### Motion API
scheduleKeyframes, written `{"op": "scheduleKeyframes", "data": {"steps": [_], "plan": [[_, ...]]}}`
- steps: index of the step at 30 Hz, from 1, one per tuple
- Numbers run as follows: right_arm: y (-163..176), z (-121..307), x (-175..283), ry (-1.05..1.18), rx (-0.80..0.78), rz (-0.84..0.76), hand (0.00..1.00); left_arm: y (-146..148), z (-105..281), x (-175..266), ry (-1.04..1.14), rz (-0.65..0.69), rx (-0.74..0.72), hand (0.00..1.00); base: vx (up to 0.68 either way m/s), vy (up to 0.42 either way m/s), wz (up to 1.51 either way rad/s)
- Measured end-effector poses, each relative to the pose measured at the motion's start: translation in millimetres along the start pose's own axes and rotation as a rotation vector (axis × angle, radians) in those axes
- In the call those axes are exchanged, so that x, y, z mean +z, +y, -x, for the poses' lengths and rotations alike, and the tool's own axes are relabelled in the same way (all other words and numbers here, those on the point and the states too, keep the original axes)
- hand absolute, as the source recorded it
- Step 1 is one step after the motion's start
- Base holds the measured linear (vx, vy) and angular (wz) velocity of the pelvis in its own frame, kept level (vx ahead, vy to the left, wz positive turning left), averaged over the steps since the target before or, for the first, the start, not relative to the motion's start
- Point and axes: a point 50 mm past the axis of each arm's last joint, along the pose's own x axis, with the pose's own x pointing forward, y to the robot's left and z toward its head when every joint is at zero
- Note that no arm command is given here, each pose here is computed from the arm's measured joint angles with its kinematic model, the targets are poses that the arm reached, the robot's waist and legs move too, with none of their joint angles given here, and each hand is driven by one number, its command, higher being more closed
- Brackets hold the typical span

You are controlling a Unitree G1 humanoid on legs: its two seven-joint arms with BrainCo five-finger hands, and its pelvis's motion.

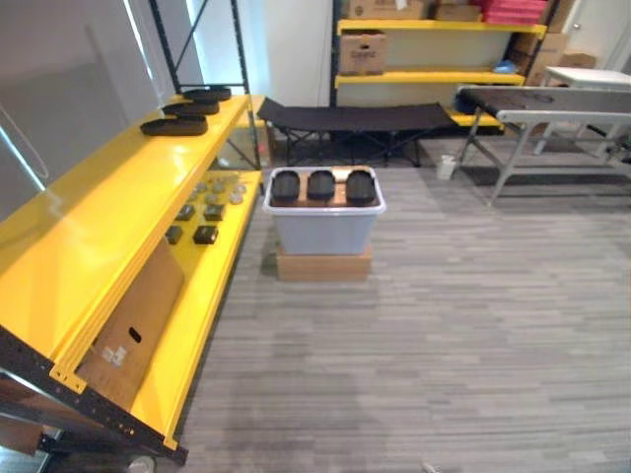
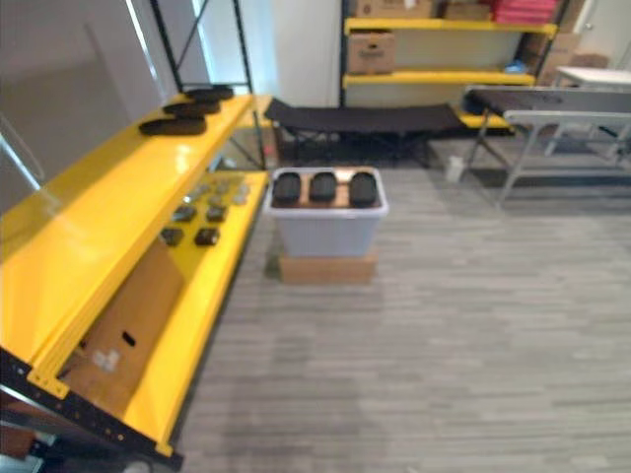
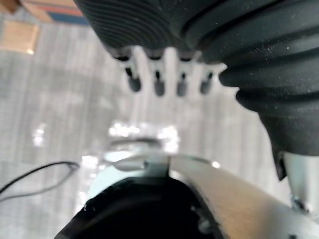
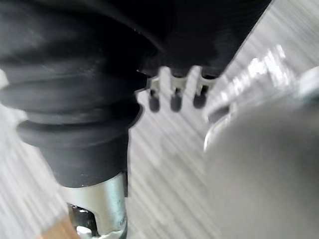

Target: Walk over and take plastic housings, then place them on the shelf

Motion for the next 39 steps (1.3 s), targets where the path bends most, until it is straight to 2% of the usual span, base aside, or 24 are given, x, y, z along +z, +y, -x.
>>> {"op": "scheduleKeyframes", "data": {"steps": [5,20,27,32,39], "plan": [[-3,0,-7,0.019,-0.017,-0.054,0.00,0,0,2,0.003,-0.003,0.000,0.00,0.10,0.042,0.00],[11,-3,1,-0.004,0.009,-0.074,0.00,2,0,5,-0.019,-0.003,-0.003,0.00,-0.01,0.000,-0.02],[9,-3,0,-0.003,-0.007,-0.072,0.00,2,0,4,-0.033,0.000,-0.002,0.00,-0.06,-0.022,-0.08],[-6,1,-11,0.017,-0.081,-0.095,0.00,2,0,7,-0.041,-0.017,0.003,0.00,0.03,0.036,0.09],[-1,1,-20,0.041,-0.045,-0.135,0.00,10,0,23,-0.085,-0.044,0.035,0.00,0.13,0.042,0.03]]}}
